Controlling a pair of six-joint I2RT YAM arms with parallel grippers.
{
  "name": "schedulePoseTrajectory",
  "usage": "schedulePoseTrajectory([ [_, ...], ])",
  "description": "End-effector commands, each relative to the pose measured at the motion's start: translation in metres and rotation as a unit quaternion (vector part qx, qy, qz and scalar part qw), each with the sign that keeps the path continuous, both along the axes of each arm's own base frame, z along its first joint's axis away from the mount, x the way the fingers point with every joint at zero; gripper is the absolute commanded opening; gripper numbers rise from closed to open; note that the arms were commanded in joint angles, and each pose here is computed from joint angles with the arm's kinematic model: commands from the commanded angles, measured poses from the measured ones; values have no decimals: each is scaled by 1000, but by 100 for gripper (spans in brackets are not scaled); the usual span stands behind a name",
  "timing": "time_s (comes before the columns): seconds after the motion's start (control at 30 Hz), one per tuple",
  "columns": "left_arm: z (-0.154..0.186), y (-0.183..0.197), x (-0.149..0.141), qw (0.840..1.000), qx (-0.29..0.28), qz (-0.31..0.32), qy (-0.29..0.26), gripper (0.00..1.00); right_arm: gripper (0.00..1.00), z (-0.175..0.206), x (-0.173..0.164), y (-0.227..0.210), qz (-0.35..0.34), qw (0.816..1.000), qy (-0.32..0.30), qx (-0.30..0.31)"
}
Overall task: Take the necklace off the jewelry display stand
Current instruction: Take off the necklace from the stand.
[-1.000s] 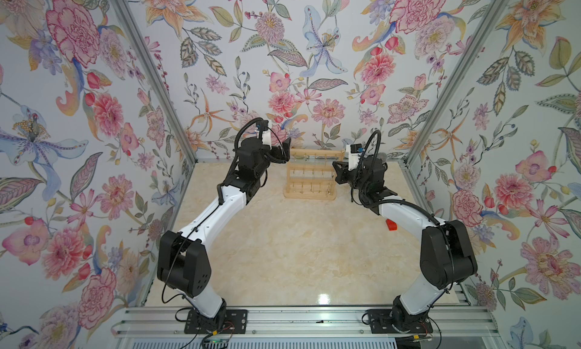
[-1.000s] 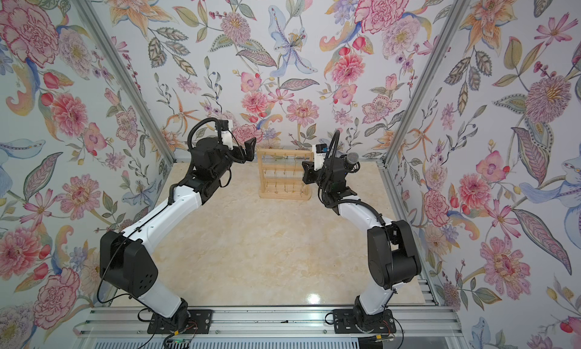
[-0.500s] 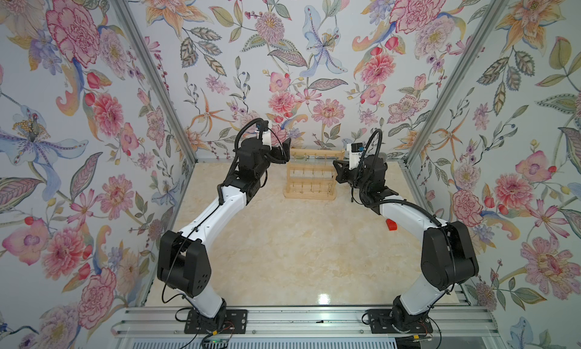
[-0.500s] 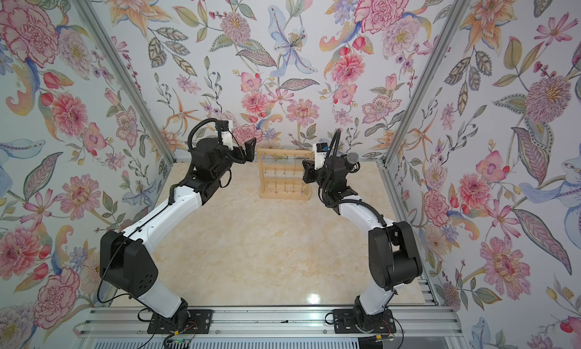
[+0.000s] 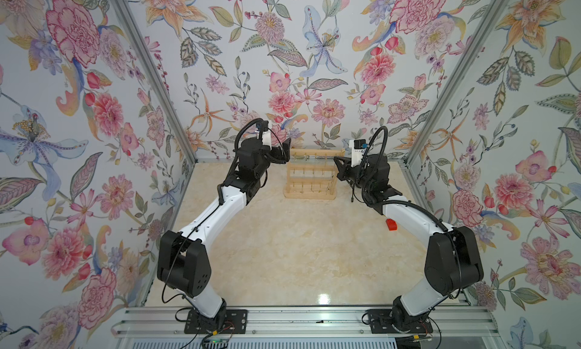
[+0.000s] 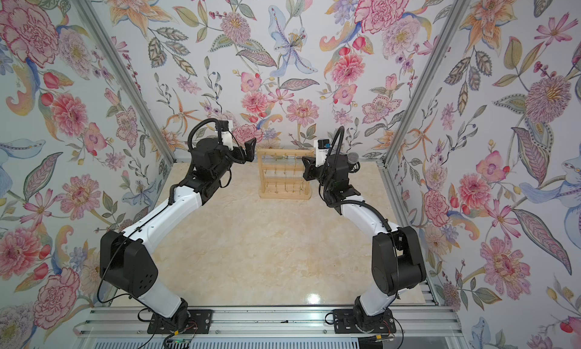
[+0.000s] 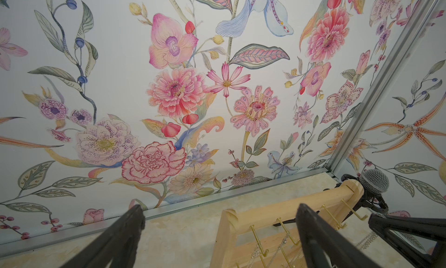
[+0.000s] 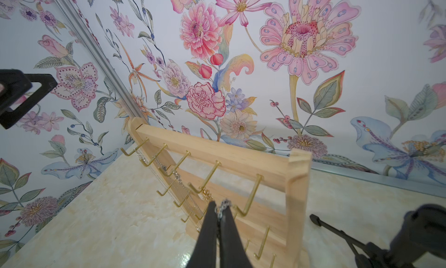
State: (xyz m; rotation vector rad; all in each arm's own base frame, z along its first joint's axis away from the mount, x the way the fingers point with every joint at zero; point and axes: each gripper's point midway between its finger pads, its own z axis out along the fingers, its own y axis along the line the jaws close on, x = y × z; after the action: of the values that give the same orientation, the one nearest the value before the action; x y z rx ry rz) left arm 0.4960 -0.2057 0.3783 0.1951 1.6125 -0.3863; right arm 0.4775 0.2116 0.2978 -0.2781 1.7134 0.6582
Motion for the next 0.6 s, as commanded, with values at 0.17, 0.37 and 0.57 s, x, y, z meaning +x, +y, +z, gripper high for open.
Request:
schedulePoseTrajectory([
  [0.17, 8, 5, -2, 1000, 0, 9, -16, 99, 0, 42, -6, 6, 12, 999, -40, 22],
  [0.37, 8, 5, -3, 1000, 2, 7, -17, 99, 0, 50, -9, 7, 13, 999, -46, 23],
  [0.57, 9, 5, -3, 1000, 2, 7, -19, 99, 0, 57, -14, 8, 15, 998, -53, 23],
])
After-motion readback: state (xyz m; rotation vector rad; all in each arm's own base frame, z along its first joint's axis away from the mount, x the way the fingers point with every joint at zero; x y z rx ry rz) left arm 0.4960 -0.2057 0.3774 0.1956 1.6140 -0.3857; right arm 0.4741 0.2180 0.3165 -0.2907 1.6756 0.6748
